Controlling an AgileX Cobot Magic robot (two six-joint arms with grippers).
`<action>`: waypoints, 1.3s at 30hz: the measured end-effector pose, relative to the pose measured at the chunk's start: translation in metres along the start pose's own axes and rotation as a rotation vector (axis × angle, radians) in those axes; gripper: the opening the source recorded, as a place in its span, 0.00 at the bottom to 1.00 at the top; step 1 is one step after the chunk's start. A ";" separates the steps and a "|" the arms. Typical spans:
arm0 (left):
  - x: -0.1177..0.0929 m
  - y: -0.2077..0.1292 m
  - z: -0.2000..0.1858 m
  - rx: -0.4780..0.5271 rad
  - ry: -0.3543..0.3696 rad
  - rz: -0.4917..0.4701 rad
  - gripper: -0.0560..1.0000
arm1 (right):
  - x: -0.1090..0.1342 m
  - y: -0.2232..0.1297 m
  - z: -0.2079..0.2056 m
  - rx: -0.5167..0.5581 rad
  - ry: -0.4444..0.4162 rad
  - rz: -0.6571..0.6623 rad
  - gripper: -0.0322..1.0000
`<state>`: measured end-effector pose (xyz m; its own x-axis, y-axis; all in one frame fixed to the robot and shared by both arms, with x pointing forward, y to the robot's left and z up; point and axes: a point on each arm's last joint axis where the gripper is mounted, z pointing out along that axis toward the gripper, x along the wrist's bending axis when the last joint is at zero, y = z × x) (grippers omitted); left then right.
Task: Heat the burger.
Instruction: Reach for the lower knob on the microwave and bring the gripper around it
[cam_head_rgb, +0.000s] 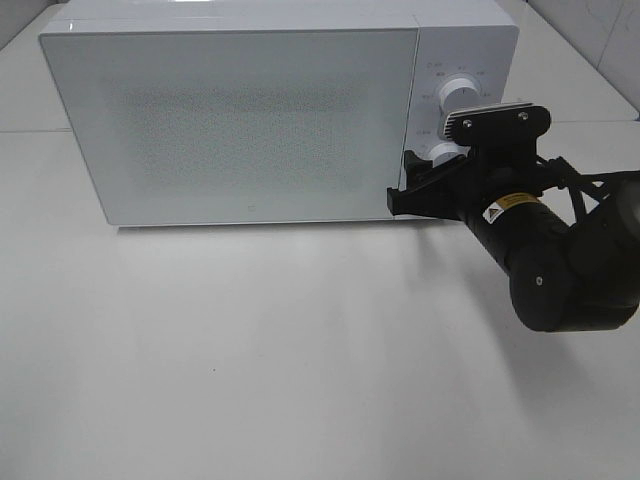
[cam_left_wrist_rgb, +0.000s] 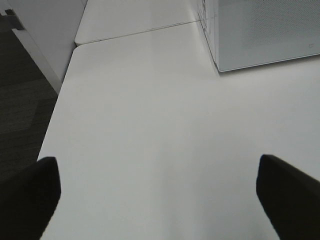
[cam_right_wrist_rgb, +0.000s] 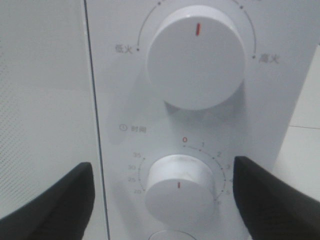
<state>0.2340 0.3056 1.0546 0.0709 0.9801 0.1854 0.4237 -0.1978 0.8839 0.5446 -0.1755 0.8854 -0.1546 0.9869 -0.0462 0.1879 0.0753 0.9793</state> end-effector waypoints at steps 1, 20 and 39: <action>0.000 0.000 0.000 0.000 0.000 0.000 0.99 | 0.000 -0.002 0.000 0.006 -0.004 -0.005 0.77; 0.000 0.000 0.000 0.001 0.003 0.002 0.99 | 0.003 -0.010 0.011 0.023 -0.017 -0.002 0.77; 0.000 0.000 0.000 0.001 0.003 0.003 0.99 | 0.003 -0.010 0.011 0.023 -0.019 0.003 0.70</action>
<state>0.2340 0.3060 1.0546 0.0691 0.9794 0.1895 0.4240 -0.2008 0.8831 0.5532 -0.1722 0.8730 -0.1353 0.9897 -0.0477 0.2110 0.0758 0.9745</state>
